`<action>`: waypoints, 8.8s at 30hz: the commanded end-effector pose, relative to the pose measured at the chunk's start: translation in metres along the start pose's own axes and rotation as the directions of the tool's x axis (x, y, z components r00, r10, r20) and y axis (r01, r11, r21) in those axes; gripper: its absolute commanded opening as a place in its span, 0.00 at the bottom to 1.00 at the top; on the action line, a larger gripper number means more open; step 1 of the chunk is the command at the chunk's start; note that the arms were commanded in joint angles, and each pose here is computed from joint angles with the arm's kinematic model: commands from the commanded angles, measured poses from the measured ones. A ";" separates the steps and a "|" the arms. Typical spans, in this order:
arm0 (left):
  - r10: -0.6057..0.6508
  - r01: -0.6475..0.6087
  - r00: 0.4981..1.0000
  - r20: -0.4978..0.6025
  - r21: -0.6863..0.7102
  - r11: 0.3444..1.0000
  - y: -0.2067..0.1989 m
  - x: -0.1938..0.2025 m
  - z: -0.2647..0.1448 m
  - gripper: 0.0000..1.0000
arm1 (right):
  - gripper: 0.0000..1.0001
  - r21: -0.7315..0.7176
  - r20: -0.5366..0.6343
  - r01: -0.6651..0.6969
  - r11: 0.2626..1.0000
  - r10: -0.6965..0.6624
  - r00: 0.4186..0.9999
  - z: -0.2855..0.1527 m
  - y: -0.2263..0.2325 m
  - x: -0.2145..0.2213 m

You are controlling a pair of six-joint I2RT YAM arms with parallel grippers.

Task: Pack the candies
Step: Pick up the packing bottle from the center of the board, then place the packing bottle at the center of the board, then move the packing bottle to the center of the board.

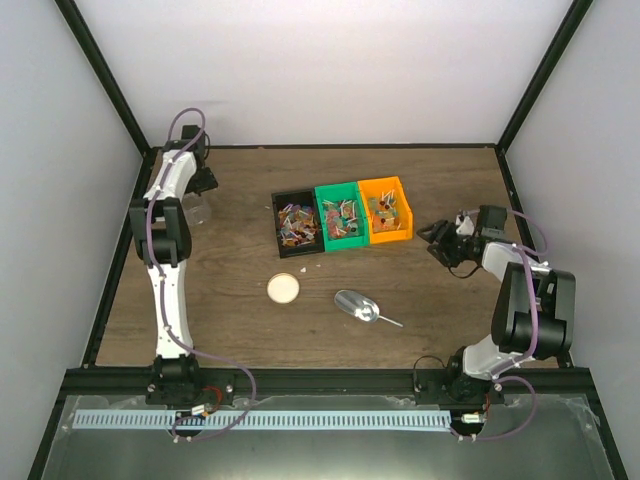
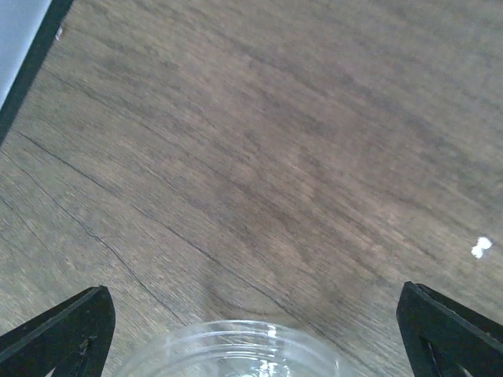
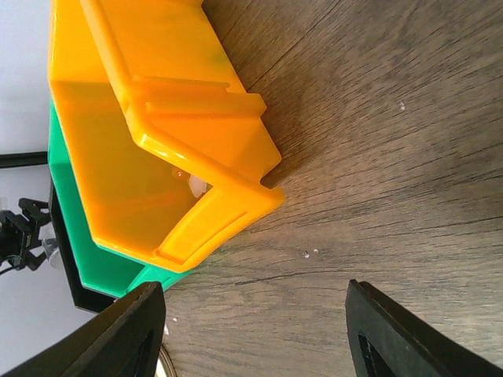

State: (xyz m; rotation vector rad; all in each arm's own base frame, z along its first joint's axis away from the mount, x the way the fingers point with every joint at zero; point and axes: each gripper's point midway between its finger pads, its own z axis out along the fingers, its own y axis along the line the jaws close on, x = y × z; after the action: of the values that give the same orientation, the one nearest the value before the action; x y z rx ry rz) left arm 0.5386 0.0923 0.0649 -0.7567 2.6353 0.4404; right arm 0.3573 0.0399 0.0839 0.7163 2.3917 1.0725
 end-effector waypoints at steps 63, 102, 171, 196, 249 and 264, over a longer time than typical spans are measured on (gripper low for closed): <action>0.227 -0.224 0.972 0.060 0.530 0.818 -0.046 0.076 -0.087 0.86 | 0.65 -0.070 -0.030 0.006 0.998 -0.008 1.000 0.002 0.005 0.012; 0.612 -0.722 0.535 0.582 0.691 -0.026 -0.193 0.286 -0.298 0.84 | 0.58 -0.378 -0.520 0.177 0.909 -0.366 0.772 0.063 0.192 0.117; 0.538 -0.750 0.585 0.607 0.657 0.075 -0.177 0.261 -0.323 1.00 | 0.01 -0.370 -0.500 0.217 0.903 -0.391 0.773 0.064 0.171 0.130; 0.391 -0.659 0.735 0.554 0.719 0.219 -0.171 0.218 -0.319 1.00 | 0.01 -0.032 -0.354 0.476 0.879 -0.455 0.817 0.060 0.104 0.100; 0.383 -0.661 0.740 0.553 0.705 0.258 -0.171 0.217 -0.310 1.00 | 0.23 0.521 -0.220 0.482 0.705 -0.434 0.873 0.016 0.021 0.053; 0.402 -0.640 0.754 0.519 0.718 0.273 -0.172 0.223 -0.299 1.00 | 0.21 0.389 -0.407 0.572 0.722 -0.422 0.810 0.061 0.010 0.101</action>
State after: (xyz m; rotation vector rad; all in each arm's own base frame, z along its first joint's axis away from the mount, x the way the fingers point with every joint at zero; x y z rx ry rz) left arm 0.3841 -0.2604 0.2060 0.5406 2.2958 -0.6611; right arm 0.3104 0.1180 0.0361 0.0933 2.9157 0.2755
